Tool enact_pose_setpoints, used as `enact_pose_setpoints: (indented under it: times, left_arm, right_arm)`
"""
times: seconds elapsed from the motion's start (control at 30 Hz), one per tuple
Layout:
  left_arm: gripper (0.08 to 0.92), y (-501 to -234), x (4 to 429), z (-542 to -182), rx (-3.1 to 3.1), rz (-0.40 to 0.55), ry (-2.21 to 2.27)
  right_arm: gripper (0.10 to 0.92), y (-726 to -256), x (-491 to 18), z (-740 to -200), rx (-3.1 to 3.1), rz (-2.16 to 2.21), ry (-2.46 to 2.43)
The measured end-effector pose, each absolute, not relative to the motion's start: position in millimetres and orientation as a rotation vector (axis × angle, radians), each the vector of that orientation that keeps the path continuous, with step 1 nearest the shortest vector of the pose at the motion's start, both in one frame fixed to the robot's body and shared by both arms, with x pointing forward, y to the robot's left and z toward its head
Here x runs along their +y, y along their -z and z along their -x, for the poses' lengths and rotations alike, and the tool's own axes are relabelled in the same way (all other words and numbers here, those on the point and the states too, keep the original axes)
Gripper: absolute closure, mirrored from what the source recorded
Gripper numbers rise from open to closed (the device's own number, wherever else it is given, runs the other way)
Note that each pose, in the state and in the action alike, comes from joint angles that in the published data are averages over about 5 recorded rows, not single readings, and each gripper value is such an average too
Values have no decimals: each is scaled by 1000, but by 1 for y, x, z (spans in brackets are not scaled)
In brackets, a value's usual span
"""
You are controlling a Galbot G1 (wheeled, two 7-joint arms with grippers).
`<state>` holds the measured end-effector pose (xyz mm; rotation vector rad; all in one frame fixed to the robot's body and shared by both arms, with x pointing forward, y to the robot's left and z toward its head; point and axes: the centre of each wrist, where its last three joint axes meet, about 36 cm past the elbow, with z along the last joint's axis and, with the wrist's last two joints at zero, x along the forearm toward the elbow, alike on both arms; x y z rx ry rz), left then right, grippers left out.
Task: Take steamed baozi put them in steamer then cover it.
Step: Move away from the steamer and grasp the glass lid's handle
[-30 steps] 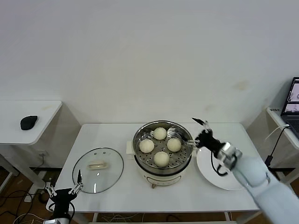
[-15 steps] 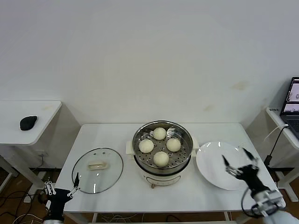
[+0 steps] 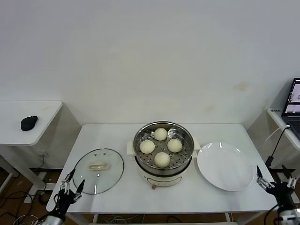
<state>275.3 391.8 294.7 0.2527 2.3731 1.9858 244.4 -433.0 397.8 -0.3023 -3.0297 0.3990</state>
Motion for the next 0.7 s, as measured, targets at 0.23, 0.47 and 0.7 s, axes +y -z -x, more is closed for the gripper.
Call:
enact_pose_setpoints:
  times: [0.23, 0.47, 0.7]
  left_arm:
    - [177, -287, 391, -311, 2261, -312, -2085]
    - [177, -284, 392, -347, 2191, -335, -2137]
    - [177, -279, 389, -372, 2155, -353, -2158]
  right_arm:
    - [200, -393, -431, -227, -3003, 378, -392]
    - [200, -387, -427, -216, -2980, 421, -379]
    - [200, -385, -426, -210, -2967, 438, -372]
